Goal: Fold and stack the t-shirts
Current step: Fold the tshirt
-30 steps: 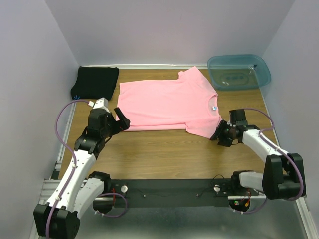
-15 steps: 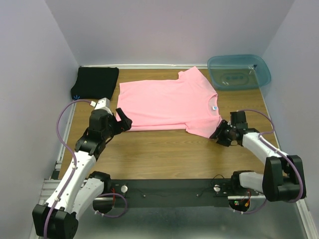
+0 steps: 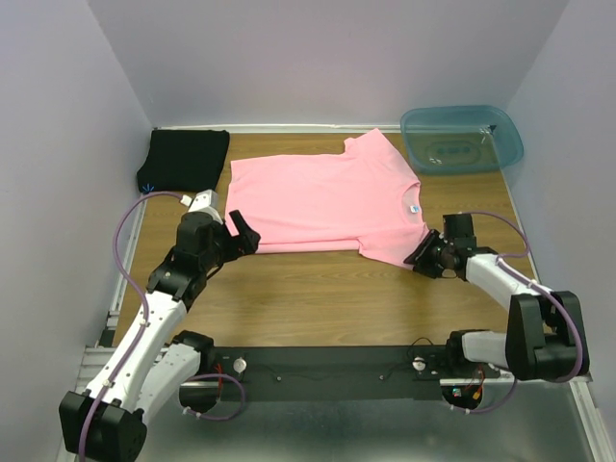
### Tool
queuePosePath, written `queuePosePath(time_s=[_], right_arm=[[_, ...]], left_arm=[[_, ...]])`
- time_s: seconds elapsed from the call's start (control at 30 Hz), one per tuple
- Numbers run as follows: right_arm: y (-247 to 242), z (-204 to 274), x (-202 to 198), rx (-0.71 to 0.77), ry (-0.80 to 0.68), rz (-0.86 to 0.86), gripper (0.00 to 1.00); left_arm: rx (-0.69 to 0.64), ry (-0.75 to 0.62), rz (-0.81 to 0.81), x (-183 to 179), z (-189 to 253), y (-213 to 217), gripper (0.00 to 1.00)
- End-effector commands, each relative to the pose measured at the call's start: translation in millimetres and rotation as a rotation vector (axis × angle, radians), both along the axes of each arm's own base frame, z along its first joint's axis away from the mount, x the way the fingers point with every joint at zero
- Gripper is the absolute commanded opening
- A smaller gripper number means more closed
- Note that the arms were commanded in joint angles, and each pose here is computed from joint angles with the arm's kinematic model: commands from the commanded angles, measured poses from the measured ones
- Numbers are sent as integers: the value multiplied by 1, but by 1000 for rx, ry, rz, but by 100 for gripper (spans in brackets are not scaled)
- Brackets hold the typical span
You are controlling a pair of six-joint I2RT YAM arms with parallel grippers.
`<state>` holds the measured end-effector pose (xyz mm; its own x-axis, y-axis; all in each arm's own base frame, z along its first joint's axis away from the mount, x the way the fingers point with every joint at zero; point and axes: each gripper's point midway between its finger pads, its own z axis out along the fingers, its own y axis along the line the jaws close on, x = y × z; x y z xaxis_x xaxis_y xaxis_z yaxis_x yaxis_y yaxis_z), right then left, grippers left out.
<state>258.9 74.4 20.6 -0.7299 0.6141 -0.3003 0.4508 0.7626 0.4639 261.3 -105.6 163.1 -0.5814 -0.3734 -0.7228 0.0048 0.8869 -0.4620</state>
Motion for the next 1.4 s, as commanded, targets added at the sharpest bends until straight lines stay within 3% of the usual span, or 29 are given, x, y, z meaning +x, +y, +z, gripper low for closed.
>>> queuePosePath(time_s=[0.0, 0.13, 0.23, 0.3, 0.73, 1.0, 1.37], right_arm=[[-10, -25, -16, -53, 97, -38, 43], [-12, -25, -15, -60, 96, -41, 29], [-8, -19, -12, -39, 79, -29, 6], [-5, -9, -5, -26, 51, -23, 1], [8, 64, 96, 17, -125, -4, 1], [7, 57, 148, -16, -116, 5, 1], [5, 46, 188, -33, -110, -26, 1]], left_arm=[[-6, -9, -16, 1, -2, -4, 94], [-6, -5, -23, 0, -3, -6, 94], [-6, -1, -24, 0, -4, -7, 94], [-6, -3, -23, 1, -4, -7, 94], [15, 41, -3, 27, -14, -11, 94], [21, 67, 0, 47, -18, -17, 94], [40, 100, 3, 48, -32, -16, 94]])
